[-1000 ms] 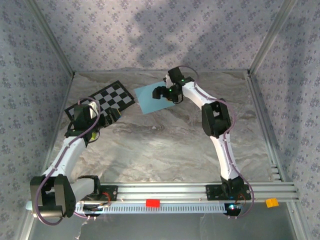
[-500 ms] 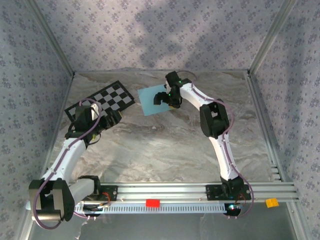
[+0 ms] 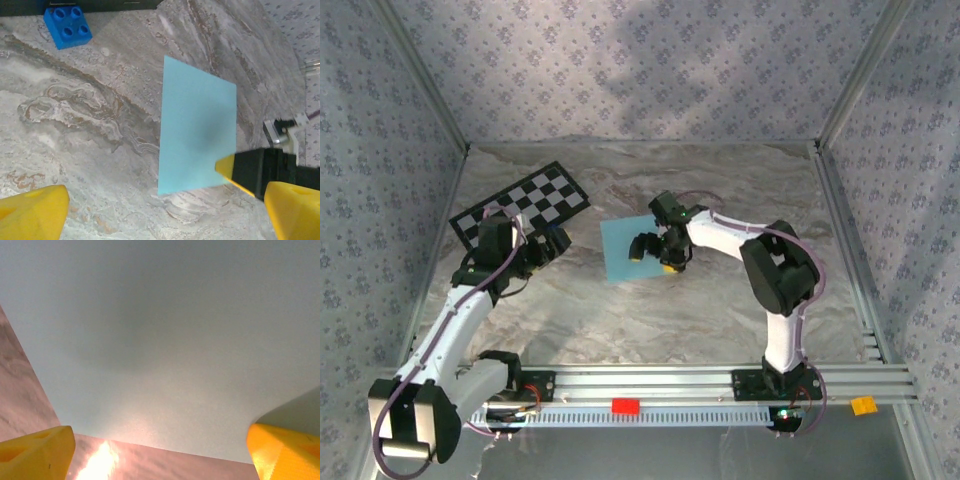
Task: Fold a paper plane with a square sheet of paper (pick it up from the middle)
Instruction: Move the square sheet of paper to the center of the table.
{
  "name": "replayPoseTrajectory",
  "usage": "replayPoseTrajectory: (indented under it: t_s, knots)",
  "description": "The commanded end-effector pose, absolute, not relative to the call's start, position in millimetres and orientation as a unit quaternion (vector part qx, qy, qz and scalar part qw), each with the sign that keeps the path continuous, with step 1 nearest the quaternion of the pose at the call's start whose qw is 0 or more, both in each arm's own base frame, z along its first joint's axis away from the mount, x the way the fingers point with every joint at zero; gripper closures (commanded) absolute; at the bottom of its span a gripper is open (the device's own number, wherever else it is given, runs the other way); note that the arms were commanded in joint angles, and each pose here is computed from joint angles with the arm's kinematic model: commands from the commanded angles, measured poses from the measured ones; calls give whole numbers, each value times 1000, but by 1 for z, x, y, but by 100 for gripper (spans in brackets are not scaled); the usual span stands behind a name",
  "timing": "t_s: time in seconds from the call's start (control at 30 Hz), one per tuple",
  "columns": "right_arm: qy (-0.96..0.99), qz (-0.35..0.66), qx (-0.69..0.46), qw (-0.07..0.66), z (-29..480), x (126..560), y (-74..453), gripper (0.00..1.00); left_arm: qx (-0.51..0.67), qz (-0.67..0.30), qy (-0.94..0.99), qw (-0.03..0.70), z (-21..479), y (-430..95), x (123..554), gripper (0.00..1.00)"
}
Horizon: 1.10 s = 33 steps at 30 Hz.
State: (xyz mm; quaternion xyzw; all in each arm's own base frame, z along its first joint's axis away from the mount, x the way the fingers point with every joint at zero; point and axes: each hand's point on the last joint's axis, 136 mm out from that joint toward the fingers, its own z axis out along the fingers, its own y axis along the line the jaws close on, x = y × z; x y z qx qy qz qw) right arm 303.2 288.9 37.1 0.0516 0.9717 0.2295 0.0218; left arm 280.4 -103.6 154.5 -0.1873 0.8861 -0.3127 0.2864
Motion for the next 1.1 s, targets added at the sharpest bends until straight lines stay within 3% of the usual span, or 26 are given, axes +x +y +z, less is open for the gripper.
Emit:
replayPoseTrajectory:
  t_s: [0.0,0.17,0.33,0.5,0.83,1.07]
  knots:
    - [964,251,90,-23,37,272,290,8,-183,-311,888,285,168,-106,275,0]
    - [952,299,36,52,99,307,305,8,-165,-313,892,280,167,-109,267,0]
    - [963,258,8,73,83,334,298,8,-140,-301,898,288,165,-107,262,0]
    - [962,268,10,40,60,344,306,11,-137,-279,905,291,166,-100,263,0]
    - [977,209,51,11,28,324,298,13,-155,-290,898,294,162,-90,263,0]
    - [971,219,95,17,26,293,310,13,-114,-376,878,275,170,-119,258,0]
